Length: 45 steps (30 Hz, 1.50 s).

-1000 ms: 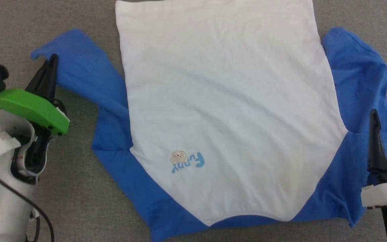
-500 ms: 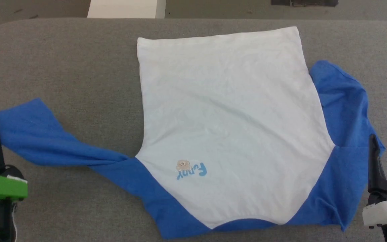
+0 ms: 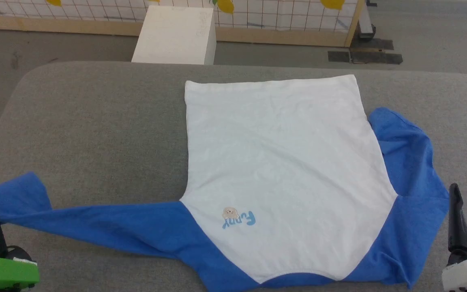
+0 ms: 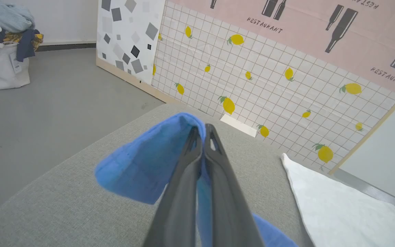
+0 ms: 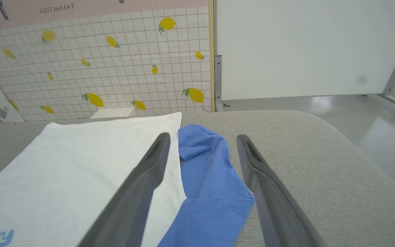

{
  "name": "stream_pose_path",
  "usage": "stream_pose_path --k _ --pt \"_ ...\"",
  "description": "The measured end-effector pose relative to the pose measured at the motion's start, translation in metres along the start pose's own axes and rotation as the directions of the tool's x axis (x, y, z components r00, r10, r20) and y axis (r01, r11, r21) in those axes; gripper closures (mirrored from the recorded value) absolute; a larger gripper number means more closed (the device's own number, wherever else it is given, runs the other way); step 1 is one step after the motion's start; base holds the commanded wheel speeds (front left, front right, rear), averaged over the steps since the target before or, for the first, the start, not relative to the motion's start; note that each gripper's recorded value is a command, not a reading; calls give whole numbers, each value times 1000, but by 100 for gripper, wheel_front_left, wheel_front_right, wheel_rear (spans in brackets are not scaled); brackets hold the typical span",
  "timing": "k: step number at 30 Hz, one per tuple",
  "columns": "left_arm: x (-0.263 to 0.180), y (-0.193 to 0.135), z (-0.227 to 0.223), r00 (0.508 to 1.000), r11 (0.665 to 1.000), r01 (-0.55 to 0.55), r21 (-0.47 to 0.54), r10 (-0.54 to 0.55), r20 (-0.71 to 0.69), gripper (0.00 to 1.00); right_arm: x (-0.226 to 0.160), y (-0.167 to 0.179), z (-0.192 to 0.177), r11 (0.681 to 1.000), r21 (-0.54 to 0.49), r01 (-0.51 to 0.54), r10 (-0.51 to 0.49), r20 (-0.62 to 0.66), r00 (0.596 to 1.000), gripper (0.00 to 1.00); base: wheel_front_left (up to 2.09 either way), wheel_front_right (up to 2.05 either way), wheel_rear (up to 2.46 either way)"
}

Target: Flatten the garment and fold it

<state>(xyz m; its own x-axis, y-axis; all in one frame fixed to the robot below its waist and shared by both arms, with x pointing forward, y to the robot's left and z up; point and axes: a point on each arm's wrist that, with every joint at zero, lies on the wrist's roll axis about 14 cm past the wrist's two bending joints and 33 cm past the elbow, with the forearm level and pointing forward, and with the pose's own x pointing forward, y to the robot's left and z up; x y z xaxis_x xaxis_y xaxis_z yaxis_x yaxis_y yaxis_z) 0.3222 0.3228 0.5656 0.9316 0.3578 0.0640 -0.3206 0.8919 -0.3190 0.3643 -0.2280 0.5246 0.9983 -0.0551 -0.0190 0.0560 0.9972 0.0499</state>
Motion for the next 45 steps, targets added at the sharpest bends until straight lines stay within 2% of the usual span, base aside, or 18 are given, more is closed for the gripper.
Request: stream_pose_path --k 5,8,9,12,15,16,17,25,29,32,35,38,40,41,42,43,44,45 --pt "-7 -24 20 995 995 95 27 -95 30 100 -5 -1 13 1000 6 2 -2 39 999 0 0 0 0" --pt "-9 -52 30 981 981 189 52 -191 39 100 -8 -6 18 1000 4 15 -15 55 998 0 0 0 0" --pt "-9 -88 31 953 950 301 78 -303 23 100 -11 -11 20 1000 0 30 -30 60 998 0 0 0 0" --pt "-11 -129 26 904 899 426 99 -427 -13 100 -11 -14 19 999 -2 38 -38 57 998 0 0 0 0" --pt "-16 -170 16 835 827 549 118 -547 -58 100 -10 -17 17 999 -6 48 -48 51 998 0 0 0 0" --pt "-20 -185 10 803 794 596 121 -590 -82 100 -10 -18 16 999 -7 53 -52 47 998 0 0 0 0" --pt "-32 -228 -8 707 700 707 102 -695 -135 100 -10 -22 14 998 -10 63 -63 39 997 0 0 0 0" --pt "-77 -311 -77 432 441 896 39 -853 -294 100 -7 -30 7 996 -17 90 -89 16 996 0 0 0 0" --pt "-106 -339 -117 305 346 937 -52 -882 -360 100 -7 -32 -1 995 -19 98 -98 -9 995 0 0 0 0" --pt "-123 -354 -140 234 289 953 -87 -891 -390 100 -6 -32 -5 995 -19 99 -100 -21 995 0 0 0 0" --pt "-134 -363 -164 181 248 963 -109 -888 -423 100 -4 -32 -8 995 -13 100 -100 -27 995 0 0 0 0" --pt "-142 -360 -195 142 231 965 -125 -861 -489 100 -2 -32 -12 995 -12 101 -102 -37 994 0 0 0 0" --pt "-144 -352 -216 129 236 962 -135 -833 -538 100 -2 -32 -15 995 -11 103 -103 -45 994 0 0 0 0" --pt "-148 -341 -240 105 233 963 -139 -793 -600 100 -1 -32 -19 995 -9 103 -104 -53 993 0 0 0 0" --pt "-149 -336 -248 102 240 960 -145 -780 -618 96 0 -31 -20 995 -8 103 -103 -56 993 0 0 0 0" --pt "-151 -331 -257 94 242 959 -147 -762 -641 69 1 -32 -20 995 -8 104 -105 -56 993 0 0 0 0" --pt "-152 -326 -265 87 241 959 -146 -747 -659 32 1 -32 -21 994 -8 107 -107 -57 993 0 0 0 0" --pt "-150 -324 -269 88 248 957 -150 -743 -664 0 1 -33 -22 994 -8 110 -110 -59 992 0 0 0 0"
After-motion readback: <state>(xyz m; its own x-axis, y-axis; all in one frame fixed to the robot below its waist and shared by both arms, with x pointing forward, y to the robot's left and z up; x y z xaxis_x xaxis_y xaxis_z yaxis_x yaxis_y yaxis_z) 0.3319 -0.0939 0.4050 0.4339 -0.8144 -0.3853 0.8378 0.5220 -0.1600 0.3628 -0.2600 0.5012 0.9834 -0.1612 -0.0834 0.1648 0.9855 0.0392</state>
